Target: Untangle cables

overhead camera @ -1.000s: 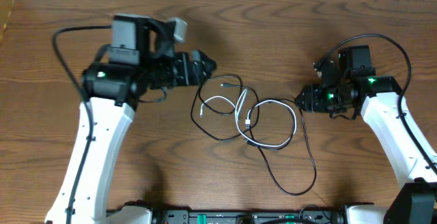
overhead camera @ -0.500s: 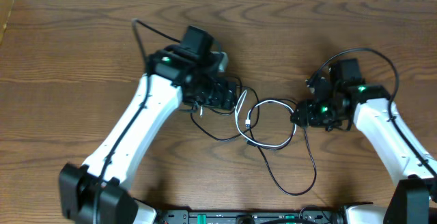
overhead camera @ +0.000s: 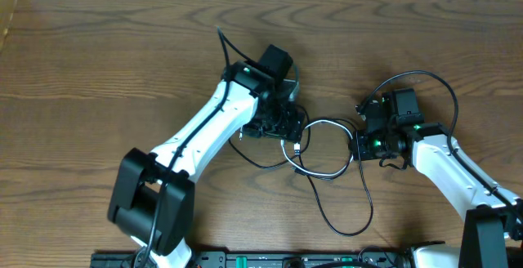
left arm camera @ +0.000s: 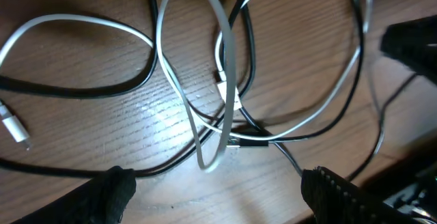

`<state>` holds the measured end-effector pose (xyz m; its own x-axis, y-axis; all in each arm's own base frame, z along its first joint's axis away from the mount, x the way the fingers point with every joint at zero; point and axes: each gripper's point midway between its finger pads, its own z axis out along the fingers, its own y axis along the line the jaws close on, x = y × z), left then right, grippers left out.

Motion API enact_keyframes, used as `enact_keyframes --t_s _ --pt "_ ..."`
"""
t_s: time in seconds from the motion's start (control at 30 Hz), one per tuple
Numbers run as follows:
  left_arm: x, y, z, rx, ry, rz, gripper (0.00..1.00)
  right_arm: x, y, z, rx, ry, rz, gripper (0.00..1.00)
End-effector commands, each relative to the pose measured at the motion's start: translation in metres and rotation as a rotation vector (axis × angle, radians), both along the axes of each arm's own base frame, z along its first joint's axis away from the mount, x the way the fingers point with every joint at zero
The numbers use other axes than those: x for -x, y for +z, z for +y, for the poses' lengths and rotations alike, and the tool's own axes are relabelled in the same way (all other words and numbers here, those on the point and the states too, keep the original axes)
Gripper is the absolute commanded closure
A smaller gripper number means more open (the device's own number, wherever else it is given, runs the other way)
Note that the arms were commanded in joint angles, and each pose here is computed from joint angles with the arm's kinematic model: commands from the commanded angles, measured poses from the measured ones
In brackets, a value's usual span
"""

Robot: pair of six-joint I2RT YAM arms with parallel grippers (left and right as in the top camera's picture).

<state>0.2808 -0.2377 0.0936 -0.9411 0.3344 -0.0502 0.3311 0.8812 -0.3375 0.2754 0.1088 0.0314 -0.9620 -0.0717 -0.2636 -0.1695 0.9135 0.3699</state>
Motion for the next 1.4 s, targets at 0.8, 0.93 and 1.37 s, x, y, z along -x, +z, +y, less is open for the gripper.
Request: enact_keyframes --t_s 0.8,0.93,1.37 --pt "-0.006 -0.021 0.0 -0.042 -0.018 -0.003 0.16 -0.126 0.353 -0.13 0.449 -0.384 -0.702 0.99" --pt "-0.006 -0.021 0.0 -0.041 -0.018 -0.003 0.16 -0.126 0.392 -0.133 0.44 -0.424 -0.808 0.99" --pt "-0.006 -0.021 0.0 -0.041 -0.018 -0.003 0.16 -0.124 0.509 -0.116 0.22 -0.491 -1.181 0.99"
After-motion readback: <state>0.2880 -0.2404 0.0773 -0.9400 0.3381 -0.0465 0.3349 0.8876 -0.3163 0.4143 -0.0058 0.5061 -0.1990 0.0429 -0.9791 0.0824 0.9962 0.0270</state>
